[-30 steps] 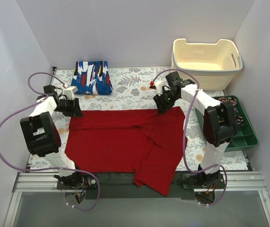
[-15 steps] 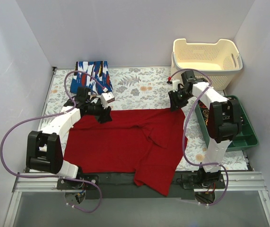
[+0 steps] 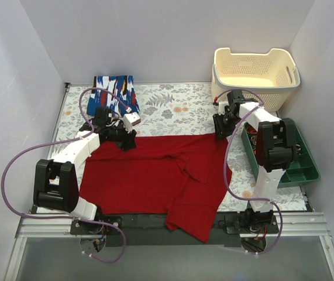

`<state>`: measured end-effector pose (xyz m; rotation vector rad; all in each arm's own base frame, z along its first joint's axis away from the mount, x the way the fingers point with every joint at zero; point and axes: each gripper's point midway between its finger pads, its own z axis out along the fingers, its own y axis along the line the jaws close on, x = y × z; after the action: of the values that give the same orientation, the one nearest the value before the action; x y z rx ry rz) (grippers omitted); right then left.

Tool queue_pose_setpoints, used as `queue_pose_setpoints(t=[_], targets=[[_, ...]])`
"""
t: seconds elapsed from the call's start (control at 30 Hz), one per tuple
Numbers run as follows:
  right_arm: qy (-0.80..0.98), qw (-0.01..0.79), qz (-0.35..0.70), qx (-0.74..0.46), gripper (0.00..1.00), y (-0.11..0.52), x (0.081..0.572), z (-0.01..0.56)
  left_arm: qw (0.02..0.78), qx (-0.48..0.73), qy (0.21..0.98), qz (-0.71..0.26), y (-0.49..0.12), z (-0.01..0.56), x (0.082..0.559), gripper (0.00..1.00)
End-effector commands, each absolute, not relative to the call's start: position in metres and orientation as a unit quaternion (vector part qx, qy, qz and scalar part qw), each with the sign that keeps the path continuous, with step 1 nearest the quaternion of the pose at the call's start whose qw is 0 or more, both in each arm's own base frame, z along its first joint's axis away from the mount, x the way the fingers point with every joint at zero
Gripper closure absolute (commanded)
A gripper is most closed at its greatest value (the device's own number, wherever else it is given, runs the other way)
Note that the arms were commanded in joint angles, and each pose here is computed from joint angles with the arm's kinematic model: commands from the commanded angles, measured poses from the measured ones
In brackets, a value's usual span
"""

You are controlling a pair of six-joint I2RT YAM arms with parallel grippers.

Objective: Fold and stack the mixed laundry pile
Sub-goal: Fold the T-shirt at the center of the board.

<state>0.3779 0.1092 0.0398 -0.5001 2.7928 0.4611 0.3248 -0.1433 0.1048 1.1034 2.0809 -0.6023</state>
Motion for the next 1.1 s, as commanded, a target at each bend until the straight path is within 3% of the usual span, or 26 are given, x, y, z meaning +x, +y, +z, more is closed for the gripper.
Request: queue_pose_setpoints(t=[0.0,0.1,0.2,0.23,0.33,0.67,1.07], targets=[[0.96,0.152,0.172,-0.161,0.58,0.114,0.394,0.045,0.37,0.41,0.805,-0.217,-0.137,0.117,0.328,0.61],[0.959,0.149,0.185,-0.155,0.59,0.116,0.398,0.042,0.372,0.398,0.811,-0.213,-0.13,0.118,0.332,0.61],[0.955,0.151,0.205,-0.152,0.67,0.12,0.397,0.048,0.376,0.389,0.815,-0.209,-0.122,0.121,0.336,0.61],[0.954,0.152,0.209,-0.15,0.82,0.119,0.396,0.049,0.377,0.384,0.817,-0.206,-0.117,0.122,0.338,0.61],[0.955,0.149,0.215,-0.143,0.99,0.115,0.386,0.057,0.376,0.39,0.814,-0.21,-0.113,0.122,0.335,0.62],[0.959,0.122,0.215,-0.135,0.99,0.109,0.353,0.054,0.414,0.51,0.715,-0.241,-0.157,0.14,0.318,0.63],[0.962,0.11,0.212,-0.134,0.99,0.108,0.364,0.028,0.47,0.718,0.442,-0.262,-0.34,0.125,0.223,0.62]])
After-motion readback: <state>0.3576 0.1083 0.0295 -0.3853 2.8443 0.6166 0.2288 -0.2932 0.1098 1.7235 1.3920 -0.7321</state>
